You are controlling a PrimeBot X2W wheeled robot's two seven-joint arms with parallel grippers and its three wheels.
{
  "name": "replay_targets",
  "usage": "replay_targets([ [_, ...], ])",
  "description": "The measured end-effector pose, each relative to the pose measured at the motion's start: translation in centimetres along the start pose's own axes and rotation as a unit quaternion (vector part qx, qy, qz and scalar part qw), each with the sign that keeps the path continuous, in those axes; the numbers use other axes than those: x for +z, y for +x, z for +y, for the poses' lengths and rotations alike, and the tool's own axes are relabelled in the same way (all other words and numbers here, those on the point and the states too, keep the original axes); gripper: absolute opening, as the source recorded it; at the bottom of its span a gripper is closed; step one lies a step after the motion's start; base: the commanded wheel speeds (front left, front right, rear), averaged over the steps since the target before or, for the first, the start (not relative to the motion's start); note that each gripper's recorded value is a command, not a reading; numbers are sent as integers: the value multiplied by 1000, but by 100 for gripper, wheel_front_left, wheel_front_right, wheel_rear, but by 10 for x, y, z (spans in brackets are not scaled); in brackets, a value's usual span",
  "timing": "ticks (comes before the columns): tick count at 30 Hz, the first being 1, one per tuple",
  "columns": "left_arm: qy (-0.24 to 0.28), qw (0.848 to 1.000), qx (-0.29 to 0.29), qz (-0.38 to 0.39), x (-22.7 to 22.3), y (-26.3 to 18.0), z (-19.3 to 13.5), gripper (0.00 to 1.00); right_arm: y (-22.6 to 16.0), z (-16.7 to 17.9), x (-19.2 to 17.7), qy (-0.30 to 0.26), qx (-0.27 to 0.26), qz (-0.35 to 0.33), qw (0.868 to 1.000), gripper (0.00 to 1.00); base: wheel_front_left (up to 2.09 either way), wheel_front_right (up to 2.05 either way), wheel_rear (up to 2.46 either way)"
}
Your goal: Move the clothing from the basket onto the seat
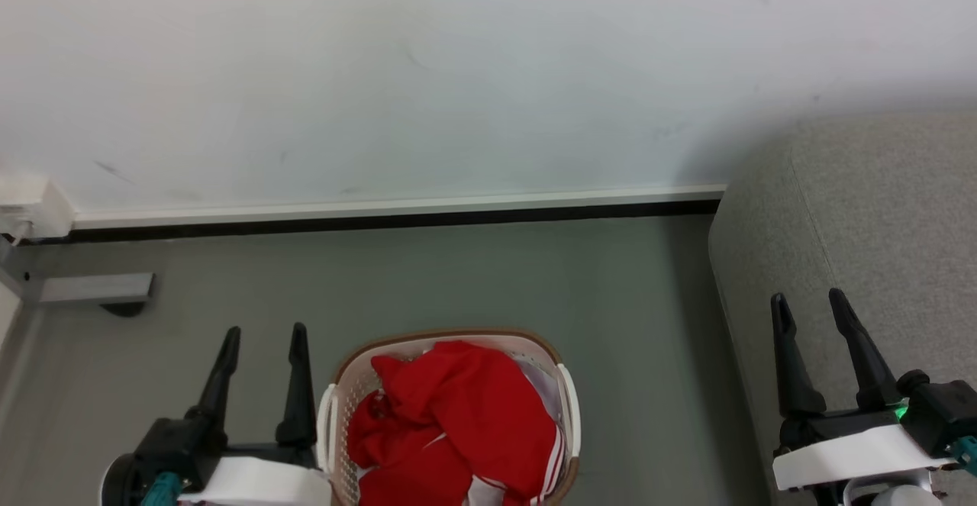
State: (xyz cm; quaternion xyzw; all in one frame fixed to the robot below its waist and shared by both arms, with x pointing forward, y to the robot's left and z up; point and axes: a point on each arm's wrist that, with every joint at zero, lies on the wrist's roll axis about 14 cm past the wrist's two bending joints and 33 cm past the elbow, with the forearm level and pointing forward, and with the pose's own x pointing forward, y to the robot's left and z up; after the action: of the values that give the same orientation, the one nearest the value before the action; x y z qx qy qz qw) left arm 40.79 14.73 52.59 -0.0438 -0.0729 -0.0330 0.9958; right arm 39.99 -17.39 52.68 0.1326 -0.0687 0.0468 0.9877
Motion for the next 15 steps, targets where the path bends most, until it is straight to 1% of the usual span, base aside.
replay_targets([
  [15, -3, 999, -37, 39, -48, 48, -21, 100, 23, -24, -9, -6, -28, 4, 1000, 100, 0, 0, 0],
])
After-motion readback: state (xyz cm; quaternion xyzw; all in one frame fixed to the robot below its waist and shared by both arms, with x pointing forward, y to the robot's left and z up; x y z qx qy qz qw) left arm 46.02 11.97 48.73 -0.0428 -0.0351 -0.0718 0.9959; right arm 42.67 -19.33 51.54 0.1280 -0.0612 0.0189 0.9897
